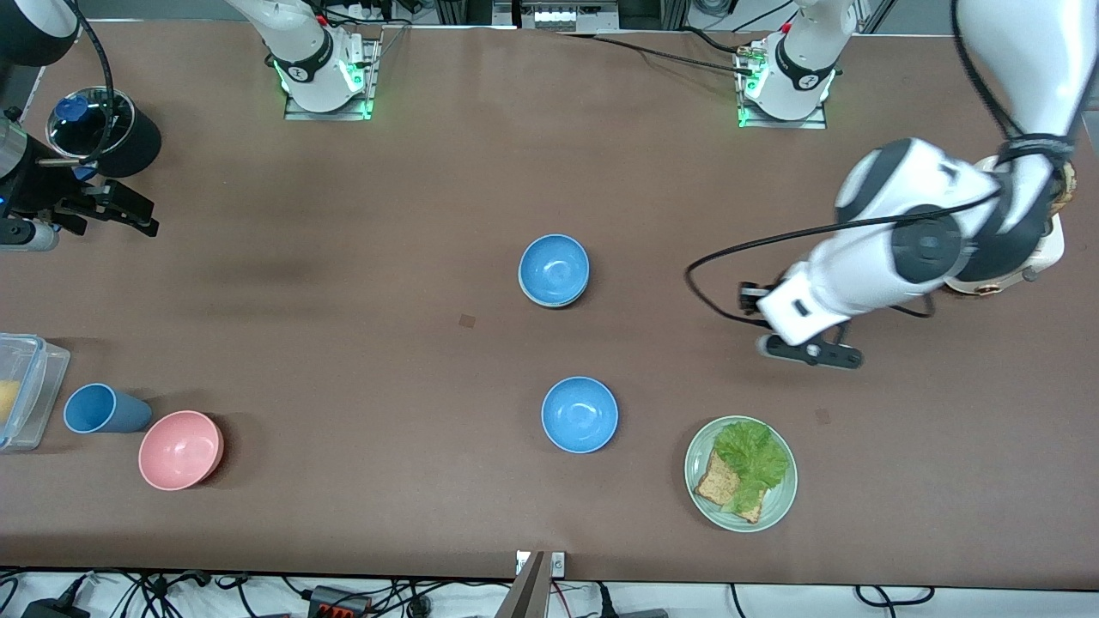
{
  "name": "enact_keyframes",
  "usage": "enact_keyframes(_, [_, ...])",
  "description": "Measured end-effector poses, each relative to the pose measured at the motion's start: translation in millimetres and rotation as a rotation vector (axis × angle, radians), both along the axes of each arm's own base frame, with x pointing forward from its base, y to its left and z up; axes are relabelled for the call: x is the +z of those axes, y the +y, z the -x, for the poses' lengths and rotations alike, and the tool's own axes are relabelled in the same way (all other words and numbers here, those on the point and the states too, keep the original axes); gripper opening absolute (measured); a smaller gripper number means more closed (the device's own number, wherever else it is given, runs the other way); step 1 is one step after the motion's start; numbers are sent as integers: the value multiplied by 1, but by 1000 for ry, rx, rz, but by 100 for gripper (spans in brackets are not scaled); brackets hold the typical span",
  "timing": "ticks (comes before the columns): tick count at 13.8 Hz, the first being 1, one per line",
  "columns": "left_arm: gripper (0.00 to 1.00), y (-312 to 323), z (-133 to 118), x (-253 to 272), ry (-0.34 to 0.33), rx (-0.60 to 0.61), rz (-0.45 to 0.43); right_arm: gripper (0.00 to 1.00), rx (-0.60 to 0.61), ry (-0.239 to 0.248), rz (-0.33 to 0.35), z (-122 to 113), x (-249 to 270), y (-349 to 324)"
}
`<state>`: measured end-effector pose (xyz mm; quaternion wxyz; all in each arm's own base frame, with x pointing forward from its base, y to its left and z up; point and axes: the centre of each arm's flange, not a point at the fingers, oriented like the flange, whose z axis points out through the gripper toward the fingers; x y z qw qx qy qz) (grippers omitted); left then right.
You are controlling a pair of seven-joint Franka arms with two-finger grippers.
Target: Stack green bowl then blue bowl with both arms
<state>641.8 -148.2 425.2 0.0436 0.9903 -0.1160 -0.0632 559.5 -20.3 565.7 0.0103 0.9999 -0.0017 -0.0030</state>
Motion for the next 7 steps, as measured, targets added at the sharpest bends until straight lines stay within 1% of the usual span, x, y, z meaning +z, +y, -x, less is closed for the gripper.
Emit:
enact_keyframes(1, [44, 25, -6, 3, -14, -67, 11, 100, 0, 1, 0, 0, -1, 0])
enact_keyframes(3, [57, 67, -16, 7, -41, -203, 35, 100, 0, 0, 0, -1, -1, 0])
enact_keyframes(4, [57, 82, -20, 11, -56, -256, 42, 100, 0, -4, 0, -1, -1, 0])
enact_keyframes(6, [59, 92, -24, 19, -74, -306, 46, 100, 0, -8, 0, -2, 0, 0])
enact_keyframes(7, [62, 92, -24, 22, -73, -310, 43, 100, 0, -9, 0, -2, 0, 0])
